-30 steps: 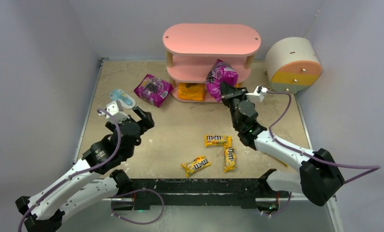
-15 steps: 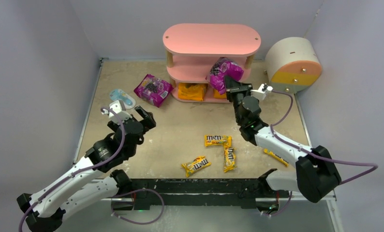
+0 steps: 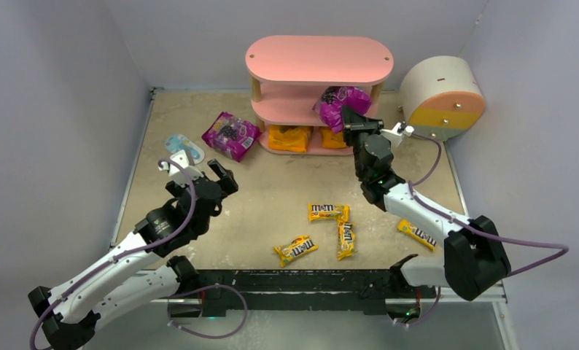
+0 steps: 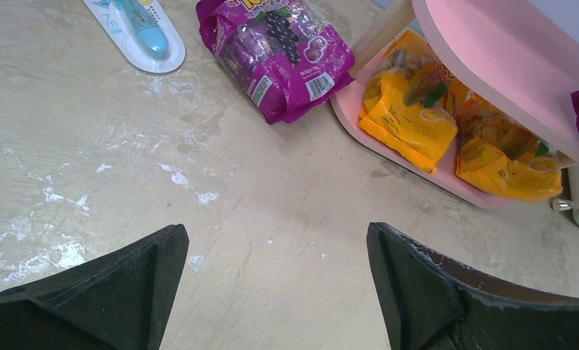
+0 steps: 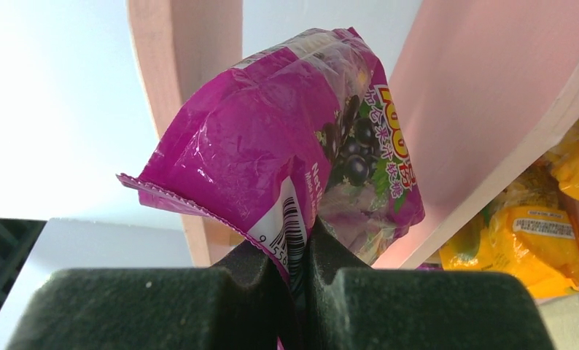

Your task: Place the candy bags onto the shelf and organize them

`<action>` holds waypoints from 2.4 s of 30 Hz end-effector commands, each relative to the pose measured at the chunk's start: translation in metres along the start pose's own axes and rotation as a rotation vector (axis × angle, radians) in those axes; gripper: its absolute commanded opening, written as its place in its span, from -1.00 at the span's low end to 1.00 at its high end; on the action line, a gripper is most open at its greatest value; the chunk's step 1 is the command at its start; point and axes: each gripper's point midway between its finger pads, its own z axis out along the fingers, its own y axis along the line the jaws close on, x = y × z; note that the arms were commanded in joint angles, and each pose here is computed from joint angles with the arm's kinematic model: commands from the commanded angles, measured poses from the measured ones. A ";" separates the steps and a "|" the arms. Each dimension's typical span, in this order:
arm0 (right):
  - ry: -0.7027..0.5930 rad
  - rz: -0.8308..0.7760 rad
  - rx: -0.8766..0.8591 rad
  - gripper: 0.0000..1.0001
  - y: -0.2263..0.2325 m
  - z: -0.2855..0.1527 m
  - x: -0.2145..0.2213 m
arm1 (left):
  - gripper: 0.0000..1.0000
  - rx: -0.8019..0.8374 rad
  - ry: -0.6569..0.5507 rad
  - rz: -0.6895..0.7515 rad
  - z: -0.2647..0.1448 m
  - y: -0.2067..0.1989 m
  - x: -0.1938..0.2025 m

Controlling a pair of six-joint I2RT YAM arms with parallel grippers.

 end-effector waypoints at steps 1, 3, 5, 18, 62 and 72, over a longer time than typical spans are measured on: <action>-0.140 0.181 -0.109 -1.00 0.039 0.010 -0.035 | 0.96 0.004 -0.014 -0.028 0.000 -0.002 -0.005; -0.171 0.183 -0.067 -1.00 0.024 0.015 -0.040 | 0.96 0.003 -0.013 -0.027 0.000 -0.001 -0.005; -0.193 0.174 -0.037 -1.00 0.013 0.019 -0.044 | 0.96 0.003 -0.013 -0.027 0.000 -0.001 -0.005; -0.206 0.076 0.192 -0.62 -0.061 0.012 -0.044 | 0.97 -0.016 0.002 -0.032 0.000 0.005 0.002; 0.302 -1.254 0.028 0.90 -0.026 -0.079 -0.049 | 0.97 -0.039 -0.010 -0.015 -0.001 0.006 -0.006; 0.494 -1.564 -0.129 0.78 0.000 -0.043 -0.008 | 1.00 -0.046 0.019 0.014 0.000 0.005 0.001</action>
